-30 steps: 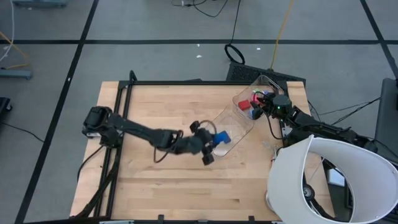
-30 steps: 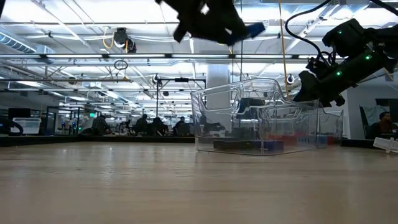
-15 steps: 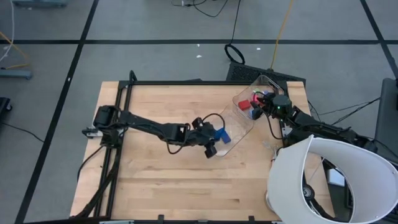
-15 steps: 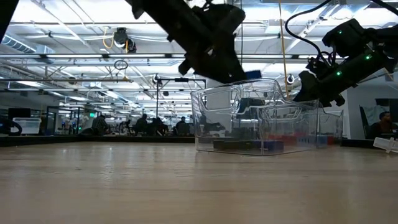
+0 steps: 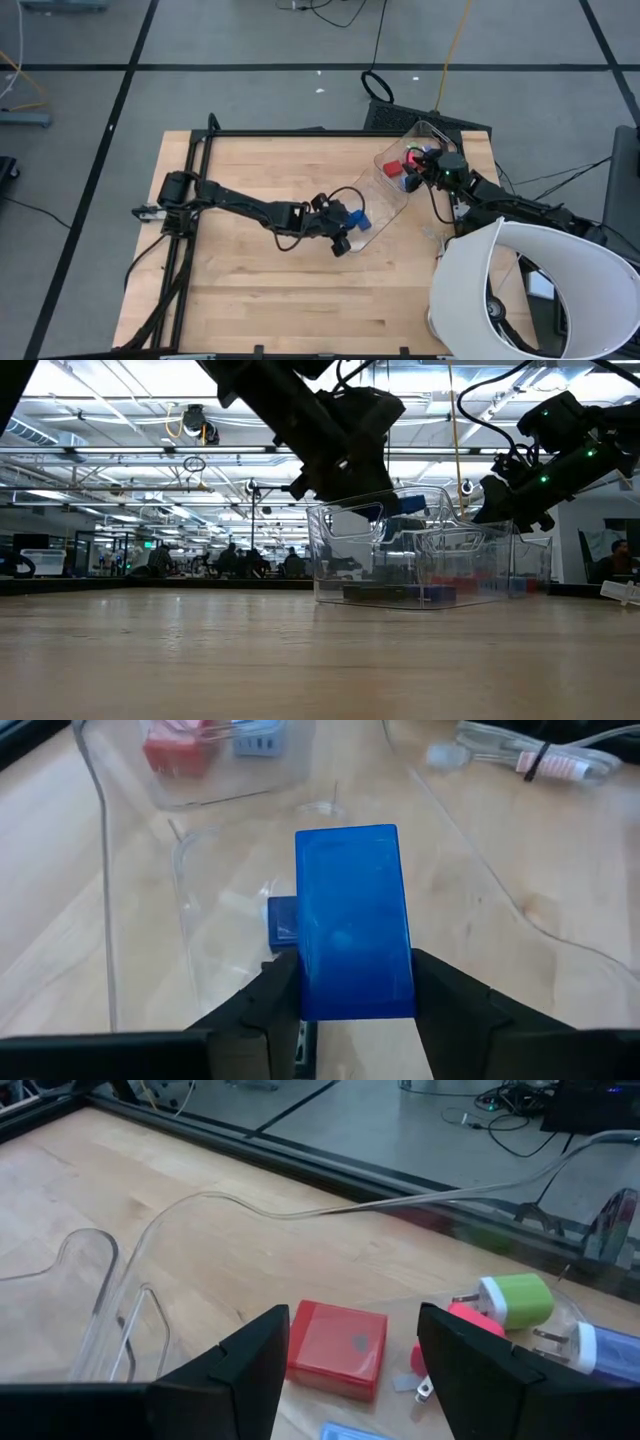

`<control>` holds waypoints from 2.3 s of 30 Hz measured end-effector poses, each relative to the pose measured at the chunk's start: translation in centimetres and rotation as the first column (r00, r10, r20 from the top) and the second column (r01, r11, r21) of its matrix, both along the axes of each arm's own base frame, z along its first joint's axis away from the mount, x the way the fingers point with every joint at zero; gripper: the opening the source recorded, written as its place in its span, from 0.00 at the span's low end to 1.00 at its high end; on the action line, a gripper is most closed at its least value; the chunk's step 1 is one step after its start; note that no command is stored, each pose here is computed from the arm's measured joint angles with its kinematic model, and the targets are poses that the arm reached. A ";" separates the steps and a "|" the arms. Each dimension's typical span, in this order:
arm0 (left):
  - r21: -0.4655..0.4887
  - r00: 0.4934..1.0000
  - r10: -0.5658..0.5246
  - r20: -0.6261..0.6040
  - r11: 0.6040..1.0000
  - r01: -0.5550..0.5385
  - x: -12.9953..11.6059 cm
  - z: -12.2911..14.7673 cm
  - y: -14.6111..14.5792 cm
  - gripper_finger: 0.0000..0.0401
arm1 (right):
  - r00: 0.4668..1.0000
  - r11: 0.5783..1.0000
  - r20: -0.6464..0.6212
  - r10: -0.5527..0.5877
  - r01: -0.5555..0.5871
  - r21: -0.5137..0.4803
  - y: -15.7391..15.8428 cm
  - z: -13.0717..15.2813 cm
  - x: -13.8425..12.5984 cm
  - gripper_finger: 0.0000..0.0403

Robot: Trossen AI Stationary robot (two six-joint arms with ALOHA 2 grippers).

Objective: Pick & Place Office items
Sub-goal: Put the blue digital timer into the left transparent bin, then return to Home Position

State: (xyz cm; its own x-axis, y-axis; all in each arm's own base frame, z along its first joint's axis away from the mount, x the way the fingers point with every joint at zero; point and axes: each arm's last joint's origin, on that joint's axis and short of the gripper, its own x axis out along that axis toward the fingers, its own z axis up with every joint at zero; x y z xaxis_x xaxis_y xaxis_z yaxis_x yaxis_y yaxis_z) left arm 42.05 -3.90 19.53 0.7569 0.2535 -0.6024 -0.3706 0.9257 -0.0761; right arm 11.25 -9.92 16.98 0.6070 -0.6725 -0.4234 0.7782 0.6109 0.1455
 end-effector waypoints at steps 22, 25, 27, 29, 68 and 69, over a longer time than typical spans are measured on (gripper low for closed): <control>-0.010 1.000 0.003 0.003 1.000 -0.003 0.0 0.0 0.1 0.35 | 1.000 1.000 -0.001 0.000 0.000 0.001 0.0 0.0 0.0 0.53; -0.003 1.000 -0.008 -0.009 1.000 0.007 0.0 -0.1 0.1 0.33 | 1.000 1.000 -0.001 0.000 0.000 0.001 0.0 0.0 0.0 0.53; -0.025 0.999 -0.022 -0.031 0.999 0.021 -0.2 -0.2 0.0 0.32 | 1.000 1.000 -0.001 0.000 0.000 0.001 0.0 0.0 0.0 0.53; -0.068 0.998 -0.051 -0.032 0.996 0.049 -0.2 -0.1 -0.1 0.31 | 1.000 1.000 -0.001 0.000 0.000 0.001 0.0 0.0 0.0 0.53; 0.125 0.861 -0.467 0.201 0.884 0.450 -9.5 12.7 -6.5 0.31 | 0.999 1.000 -0.033 0.002 -0.001 0.024 0.1 -0.4 -0.1 0.53; 0.130 0.855 -0.468 0.224 0.883 0.450 -9.5 12.3 -6.6 0.31 | 0.999 1.000 -0.034 0.002 -0.001 0.024 0.1 -0.4 -0.1 0.53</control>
State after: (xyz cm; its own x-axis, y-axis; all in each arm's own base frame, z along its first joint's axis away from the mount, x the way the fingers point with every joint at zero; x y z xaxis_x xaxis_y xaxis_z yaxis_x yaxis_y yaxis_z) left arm 32.56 -10.48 31.80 0.9166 -0.1245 -0.3799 0.1196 0.9921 -0.0365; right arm 11.12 -9.80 16.60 0.5930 -0.6610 -0.4598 0.7821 0.6087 0.1338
